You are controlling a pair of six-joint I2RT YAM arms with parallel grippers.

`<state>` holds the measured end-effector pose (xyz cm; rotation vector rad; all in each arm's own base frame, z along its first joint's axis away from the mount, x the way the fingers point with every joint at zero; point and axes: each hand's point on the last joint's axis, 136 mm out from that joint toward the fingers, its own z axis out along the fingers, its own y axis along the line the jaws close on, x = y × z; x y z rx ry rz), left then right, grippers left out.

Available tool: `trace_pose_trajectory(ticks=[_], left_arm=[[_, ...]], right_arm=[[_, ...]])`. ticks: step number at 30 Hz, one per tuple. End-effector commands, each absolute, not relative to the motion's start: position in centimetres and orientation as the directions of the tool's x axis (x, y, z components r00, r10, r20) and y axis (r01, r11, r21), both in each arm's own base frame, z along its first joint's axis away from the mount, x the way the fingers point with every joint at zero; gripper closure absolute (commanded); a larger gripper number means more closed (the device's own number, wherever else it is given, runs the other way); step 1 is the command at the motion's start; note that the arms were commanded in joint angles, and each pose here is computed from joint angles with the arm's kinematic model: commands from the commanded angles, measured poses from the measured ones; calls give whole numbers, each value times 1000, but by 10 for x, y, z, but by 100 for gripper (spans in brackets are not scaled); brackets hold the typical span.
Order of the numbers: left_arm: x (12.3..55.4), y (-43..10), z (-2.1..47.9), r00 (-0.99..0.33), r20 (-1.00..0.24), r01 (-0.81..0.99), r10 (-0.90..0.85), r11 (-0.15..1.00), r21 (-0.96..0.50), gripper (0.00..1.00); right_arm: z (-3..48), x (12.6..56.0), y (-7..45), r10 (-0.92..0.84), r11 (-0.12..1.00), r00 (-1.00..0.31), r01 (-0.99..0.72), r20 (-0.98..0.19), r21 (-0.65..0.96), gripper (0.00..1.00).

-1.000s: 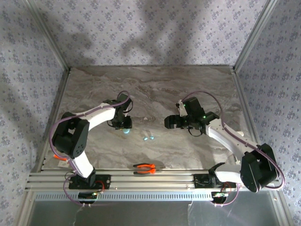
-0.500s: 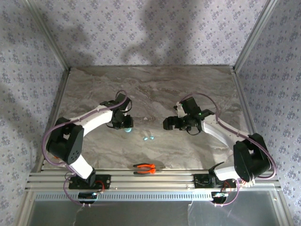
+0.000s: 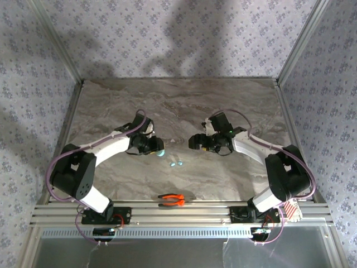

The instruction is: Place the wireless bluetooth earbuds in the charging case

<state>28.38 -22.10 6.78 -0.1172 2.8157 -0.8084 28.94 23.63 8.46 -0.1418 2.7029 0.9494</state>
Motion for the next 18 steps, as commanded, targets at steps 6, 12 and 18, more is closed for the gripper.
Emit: trace_pose_trajectory(ticks=[6, 12, 18], left_arm=[[292, -243, 102, -966, -168, -10, -197, 675, -737, 63], [294, -252, 110, -966, -146, -13, -214, 603, -798, 63], [295, -253, 114, -966, -136, -18, -222, 577, -816, 63]], right_arm=[[98, 297, 273, 23, 643, -977, -149, -214, 751, 24], [102, 295, 290, 17, 575, -985, -129, -169, 808, 32], [100, 289, 306, -14, 550, -988, -134, -152, 824, 36]])
